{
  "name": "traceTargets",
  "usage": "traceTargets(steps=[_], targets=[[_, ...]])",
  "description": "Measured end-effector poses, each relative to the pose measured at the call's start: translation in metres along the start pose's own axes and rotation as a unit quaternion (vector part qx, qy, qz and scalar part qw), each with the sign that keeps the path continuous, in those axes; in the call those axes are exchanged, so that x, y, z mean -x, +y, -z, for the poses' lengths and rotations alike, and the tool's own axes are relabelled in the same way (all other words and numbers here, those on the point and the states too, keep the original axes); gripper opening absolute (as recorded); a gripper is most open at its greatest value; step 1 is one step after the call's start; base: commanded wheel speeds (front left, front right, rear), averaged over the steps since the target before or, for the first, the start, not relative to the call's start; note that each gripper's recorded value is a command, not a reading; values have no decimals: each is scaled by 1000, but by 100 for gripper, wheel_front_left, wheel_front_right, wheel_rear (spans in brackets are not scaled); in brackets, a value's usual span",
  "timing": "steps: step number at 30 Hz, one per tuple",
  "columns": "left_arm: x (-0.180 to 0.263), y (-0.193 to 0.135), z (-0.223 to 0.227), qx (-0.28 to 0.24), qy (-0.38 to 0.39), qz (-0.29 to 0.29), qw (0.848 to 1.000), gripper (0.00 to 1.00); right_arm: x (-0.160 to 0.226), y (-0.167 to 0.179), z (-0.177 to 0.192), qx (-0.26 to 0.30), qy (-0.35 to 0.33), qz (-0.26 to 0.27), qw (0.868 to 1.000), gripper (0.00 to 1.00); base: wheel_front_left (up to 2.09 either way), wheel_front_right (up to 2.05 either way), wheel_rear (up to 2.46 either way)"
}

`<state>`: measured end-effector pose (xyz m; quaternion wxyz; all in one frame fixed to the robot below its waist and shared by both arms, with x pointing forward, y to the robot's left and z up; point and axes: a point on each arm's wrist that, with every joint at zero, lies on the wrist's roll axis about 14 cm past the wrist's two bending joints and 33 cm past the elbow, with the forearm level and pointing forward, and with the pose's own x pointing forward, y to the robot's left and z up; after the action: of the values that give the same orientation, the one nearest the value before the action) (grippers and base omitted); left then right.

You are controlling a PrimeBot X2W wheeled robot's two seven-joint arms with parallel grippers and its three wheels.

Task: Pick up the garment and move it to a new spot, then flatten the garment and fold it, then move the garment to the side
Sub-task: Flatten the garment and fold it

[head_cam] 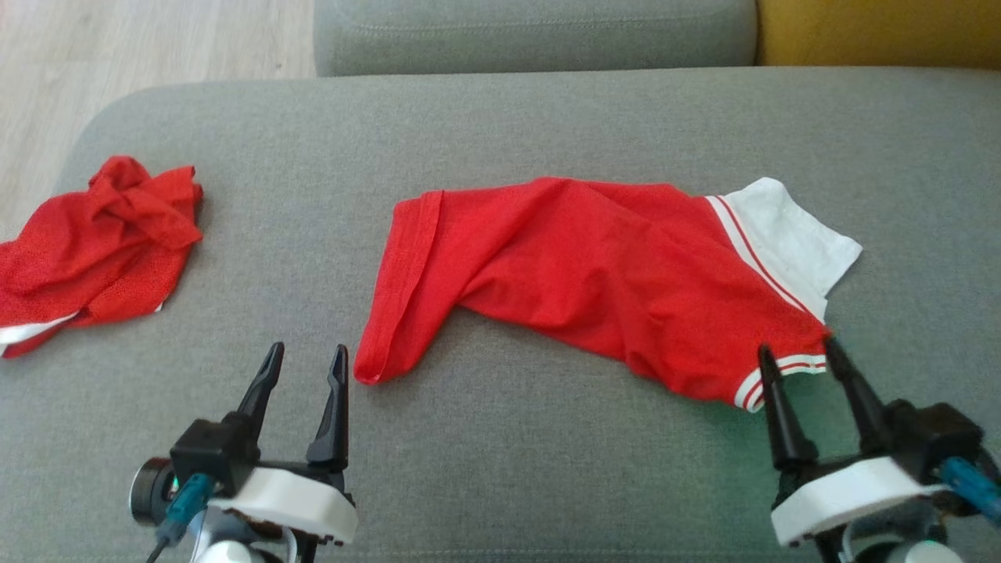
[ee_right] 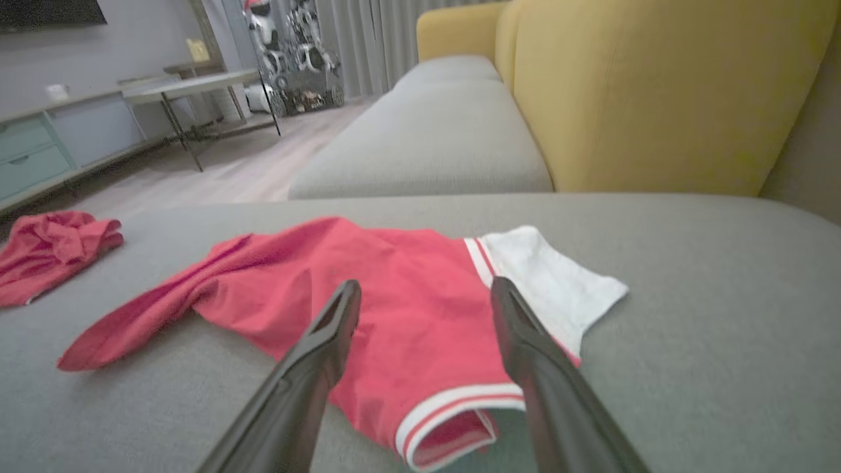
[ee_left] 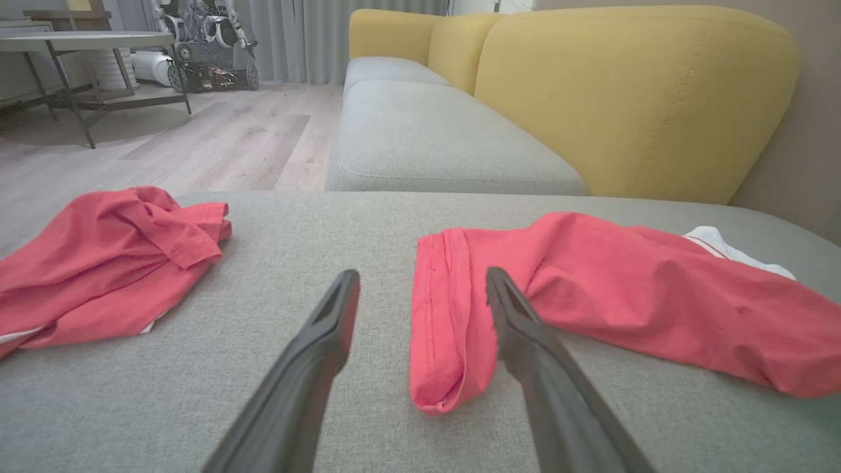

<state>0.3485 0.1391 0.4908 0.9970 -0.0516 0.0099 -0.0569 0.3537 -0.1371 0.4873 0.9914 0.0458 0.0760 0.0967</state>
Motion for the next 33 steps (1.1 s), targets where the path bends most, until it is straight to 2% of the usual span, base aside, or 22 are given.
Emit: traceTargets(steps=[10, 16, 17, 18, 19, 25, 28, 33], targets=[[-12, 4, 6, 0, 8, -4, 1000, 100, 5, 6, 77, -34, 134, -7, 990, 100, 0, 0, 0], [-20, 3, 8, 4, 7, -4, 1000, 100, -5, 11, 97, -42, 166, -16, 985, 100, 0, 0, 0], [-21, 3, 8, 4, 6, -5, 1000, 100, -10, 13, 95, -41, 160, -20, 986, 66, 0, 0, 0], [-22, 3, 8, 5, 6, -5, 1000, 100, -15, 15, 91, -40, 152, -25, 987, 17, 0, 0, 0], [-23, 2, 8, 5, 6, -2, 1000, 100, -20, 17, 86, -39, 142, -28, 989, 0, 0, 0, 0], [-24, 3, 10, 6, 8, -5, 1000, 100, -27, 17, 63, -36, 97, -30, 994, 0, 0, 0, 0], [-27, 0, 9, 7, 5, 0, 1000, 100, -29, 14, 36, -33, 56, -27, 998, 0, 0, 0, 0], [-28, -3, 9, 7, 4, 6, 1000, 100, -28, 12, 23, -30, 39, -23, 999, 0, 0, 0, 0]])
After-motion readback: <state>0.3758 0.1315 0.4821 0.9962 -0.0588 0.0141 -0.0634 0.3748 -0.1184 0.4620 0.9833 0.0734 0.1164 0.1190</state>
